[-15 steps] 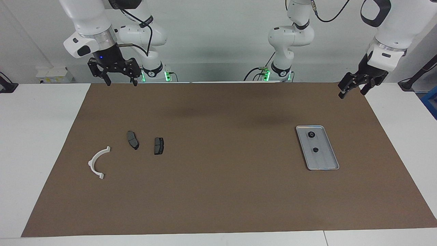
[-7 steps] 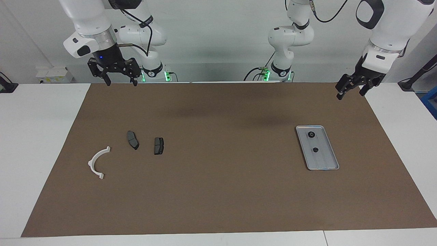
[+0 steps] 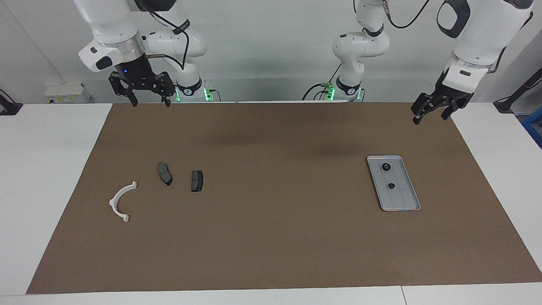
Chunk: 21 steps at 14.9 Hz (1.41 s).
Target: Pick bearing gear from pile to tray
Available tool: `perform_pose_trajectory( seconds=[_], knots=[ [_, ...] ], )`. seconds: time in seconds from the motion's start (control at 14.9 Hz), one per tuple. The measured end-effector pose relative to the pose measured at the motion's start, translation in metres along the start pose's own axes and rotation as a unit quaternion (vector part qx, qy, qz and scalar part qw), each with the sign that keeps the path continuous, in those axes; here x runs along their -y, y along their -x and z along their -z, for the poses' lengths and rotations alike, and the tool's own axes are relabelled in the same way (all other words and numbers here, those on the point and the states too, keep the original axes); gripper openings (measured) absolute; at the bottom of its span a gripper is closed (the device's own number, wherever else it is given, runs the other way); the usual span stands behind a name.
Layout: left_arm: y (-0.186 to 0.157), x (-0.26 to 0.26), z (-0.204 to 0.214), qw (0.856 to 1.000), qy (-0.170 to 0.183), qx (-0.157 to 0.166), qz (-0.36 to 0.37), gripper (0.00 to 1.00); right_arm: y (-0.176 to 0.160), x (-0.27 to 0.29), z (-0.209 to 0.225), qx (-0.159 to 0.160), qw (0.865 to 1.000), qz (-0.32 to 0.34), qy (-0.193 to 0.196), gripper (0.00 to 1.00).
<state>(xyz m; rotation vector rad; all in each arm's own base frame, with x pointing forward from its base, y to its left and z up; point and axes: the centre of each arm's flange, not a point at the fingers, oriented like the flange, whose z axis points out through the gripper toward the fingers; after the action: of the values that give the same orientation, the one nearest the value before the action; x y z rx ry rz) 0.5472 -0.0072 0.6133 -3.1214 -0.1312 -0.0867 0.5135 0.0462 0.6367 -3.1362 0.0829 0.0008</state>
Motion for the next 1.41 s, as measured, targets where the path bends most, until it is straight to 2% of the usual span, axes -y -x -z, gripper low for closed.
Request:
perform_pose_trajectory(
  seconds=[0.27,0.6,1.41],
  knots=[
    [0.000,0.000,0.000,1.000,0.000,0.000,0.000,1.00,0.000,0.000,0.000,0.000,1.000,0.000,0.000,1.00],
    [0.001,-0.009,-0.001,1.000,0.028,0.005,0.000,1.00,0.000,0.000,0.000,0.000,1.000,0.000,0.000,1.00],
    [0.004,-0.011,-0.002,0.999,0.028,0.014,-0.016,1.00,0.000,0.001,0.000,0.000,1.000,0.001,0.000,1.00]
  ],
)
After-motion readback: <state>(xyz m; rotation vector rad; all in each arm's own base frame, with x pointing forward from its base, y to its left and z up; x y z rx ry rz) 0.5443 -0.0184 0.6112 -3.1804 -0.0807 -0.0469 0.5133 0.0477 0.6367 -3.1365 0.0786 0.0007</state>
